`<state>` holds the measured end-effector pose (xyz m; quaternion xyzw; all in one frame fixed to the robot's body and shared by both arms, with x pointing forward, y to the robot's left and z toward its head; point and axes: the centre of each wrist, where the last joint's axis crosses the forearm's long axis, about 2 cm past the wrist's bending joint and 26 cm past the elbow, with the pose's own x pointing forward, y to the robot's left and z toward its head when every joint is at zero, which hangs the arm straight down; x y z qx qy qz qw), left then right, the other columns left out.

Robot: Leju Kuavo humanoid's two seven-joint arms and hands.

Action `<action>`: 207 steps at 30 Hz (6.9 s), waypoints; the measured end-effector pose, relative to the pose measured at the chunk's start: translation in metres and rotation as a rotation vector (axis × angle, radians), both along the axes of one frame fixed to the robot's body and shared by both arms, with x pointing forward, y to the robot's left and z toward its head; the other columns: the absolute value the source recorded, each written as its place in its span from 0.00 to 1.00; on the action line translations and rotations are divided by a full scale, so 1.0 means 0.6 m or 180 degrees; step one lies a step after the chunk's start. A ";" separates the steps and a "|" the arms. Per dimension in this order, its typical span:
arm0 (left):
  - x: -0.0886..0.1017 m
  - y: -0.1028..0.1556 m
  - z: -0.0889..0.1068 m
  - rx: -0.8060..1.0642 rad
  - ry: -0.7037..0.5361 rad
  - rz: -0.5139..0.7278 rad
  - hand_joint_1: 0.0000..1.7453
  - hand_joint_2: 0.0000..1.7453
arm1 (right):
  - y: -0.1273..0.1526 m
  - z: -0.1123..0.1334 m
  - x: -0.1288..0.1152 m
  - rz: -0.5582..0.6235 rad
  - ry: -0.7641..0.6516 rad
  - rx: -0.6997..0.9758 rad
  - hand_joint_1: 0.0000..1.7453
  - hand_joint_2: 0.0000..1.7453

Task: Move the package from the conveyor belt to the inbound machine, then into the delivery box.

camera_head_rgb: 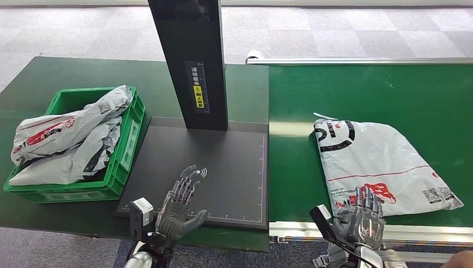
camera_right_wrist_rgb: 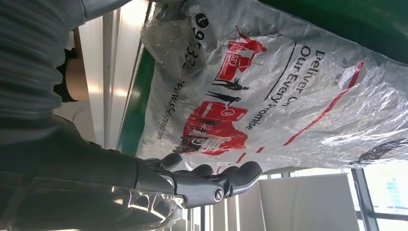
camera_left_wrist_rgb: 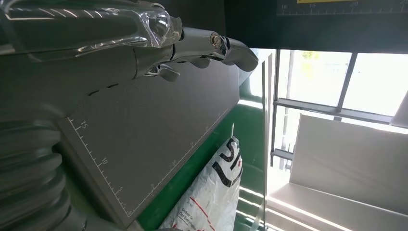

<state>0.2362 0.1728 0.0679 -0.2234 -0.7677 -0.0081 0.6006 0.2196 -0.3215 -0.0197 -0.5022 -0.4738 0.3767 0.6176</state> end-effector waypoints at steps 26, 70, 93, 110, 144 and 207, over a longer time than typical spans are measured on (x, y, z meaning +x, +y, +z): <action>0.001 0.000 0.000 0.0005 0.0009 -0.0006 0.00 1.00 | -0.013 -0.016 -0.016 -0.0156 0.0107 0.0135 1.00 1.00; 0.013 0.043 0.012 0.0143 -0.0317 0.0409 0.00 1.00 | 0.057 0.273 0.011 0.1483 -0.2062 0.2361 1.00 1.00; 0.030 0.204 0.074 0.0572 -0.0850 0.1693 0.00 1.00 | 0.300 0.370 0.125 0.3636 -0.1022 0.2943 1.00 1.00; 0.014 0.240 0.085 0.0665 -0.0940 0.1973 0.00 1.00 | 0.401 0.341 0.138 0.4105 -0.0084 0.3265 1.00 1.00; 0.025 0.242 0.082 0.0702 -0.0952 0.1904 0.00 1.00 | 0.341 0.300 0.157 0.3711 -0.0018 0.4731 0.00 1.00; -0.058 0.054 0.014 0.3041 -0.0924 -0.0676 0.00 1.00 | 0.045 0.172 0.044 0.1053 -0.1247 0.4640 0.00 1.00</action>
